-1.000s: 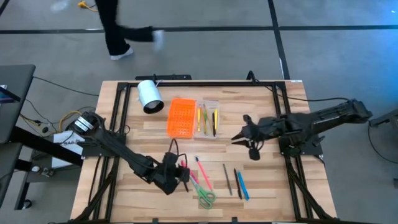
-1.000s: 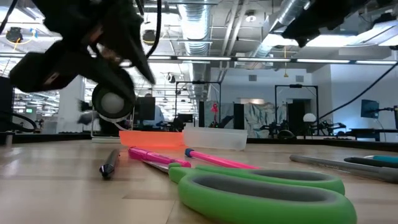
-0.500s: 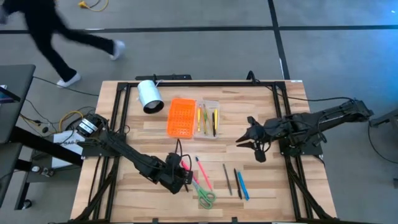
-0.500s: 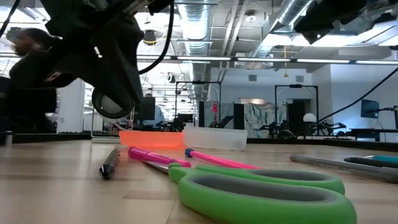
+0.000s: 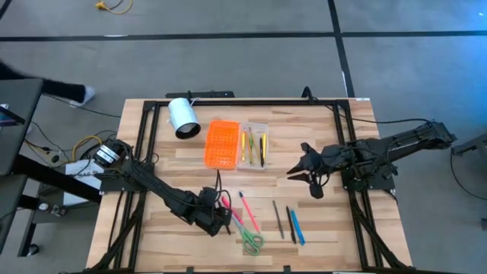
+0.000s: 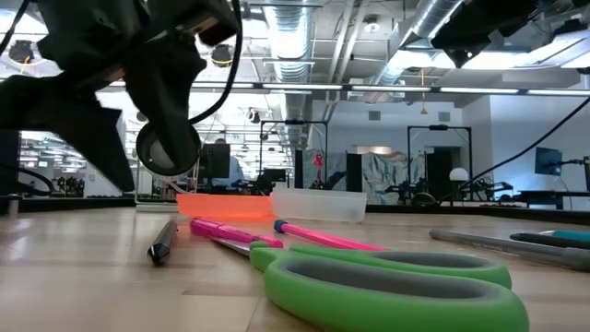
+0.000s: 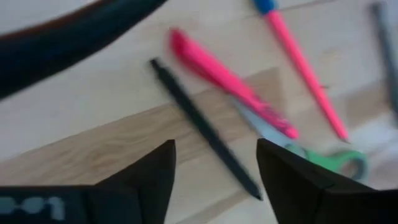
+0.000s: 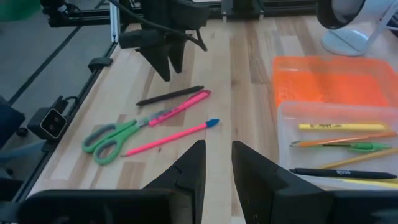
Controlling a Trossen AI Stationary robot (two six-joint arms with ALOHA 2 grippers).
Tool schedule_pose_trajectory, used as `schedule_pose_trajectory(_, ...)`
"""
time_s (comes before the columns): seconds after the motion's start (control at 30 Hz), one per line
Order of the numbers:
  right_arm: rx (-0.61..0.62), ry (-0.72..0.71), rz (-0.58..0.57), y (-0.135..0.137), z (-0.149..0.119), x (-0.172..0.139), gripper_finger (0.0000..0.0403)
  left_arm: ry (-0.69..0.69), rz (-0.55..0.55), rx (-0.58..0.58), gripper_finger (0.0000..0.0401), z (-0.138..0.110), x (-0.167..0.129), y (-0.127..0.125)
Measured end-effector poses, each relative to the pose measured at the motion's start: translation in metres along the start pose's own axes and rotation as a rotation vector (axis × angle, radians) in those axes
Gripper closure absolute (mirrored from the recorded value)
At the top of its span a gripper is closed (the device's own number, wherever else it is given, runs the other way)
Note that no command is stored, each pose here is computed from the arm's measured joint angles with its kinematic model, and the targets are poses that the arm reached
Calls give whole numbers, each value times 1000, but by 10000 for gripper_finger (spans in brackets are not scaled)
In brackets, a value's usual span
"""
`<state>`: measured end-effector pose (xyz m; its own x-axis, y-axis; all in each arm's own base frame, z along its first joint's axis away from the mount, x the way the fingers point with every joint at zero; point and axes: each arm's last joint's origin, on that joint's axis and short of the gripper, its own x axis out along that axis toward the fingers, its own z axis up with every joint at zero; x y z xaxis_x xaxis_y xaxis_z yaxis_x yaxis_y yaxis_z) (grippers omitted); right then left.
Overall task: Pick & place school supplies into a supply box
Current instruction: Put the left black pen into the orange supply box
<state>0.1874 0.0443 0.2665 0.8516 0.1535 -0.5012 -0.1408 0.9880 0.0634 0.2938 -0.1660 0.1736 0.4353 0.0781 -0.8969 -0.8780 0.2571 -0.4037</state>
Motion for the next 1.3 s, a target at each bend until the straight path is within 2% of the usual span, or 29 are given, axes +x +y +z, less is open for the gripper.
schedule_pose_trajectory(0.13, 5, 0, 2, 0, 0, 0, 332, 0, 5, -14, 171, 1, 0, 0)
schedule_pose_trajectory(0.37, 20, 1, 1, 0, 0, 0, 332, -15, 34, -16, 179, 9, 3, 1)
schedule_pose_trajectory(0.87, 28, 2, 1, 0, 0, 0, 332, -49, 51, 108, 195, 17, 5, 1)
schedule_pose_trajectory(1.3, 27, 22, -1, 0, -2, 0, 332, 54, 65, 134, 195, 1, 45, -8)
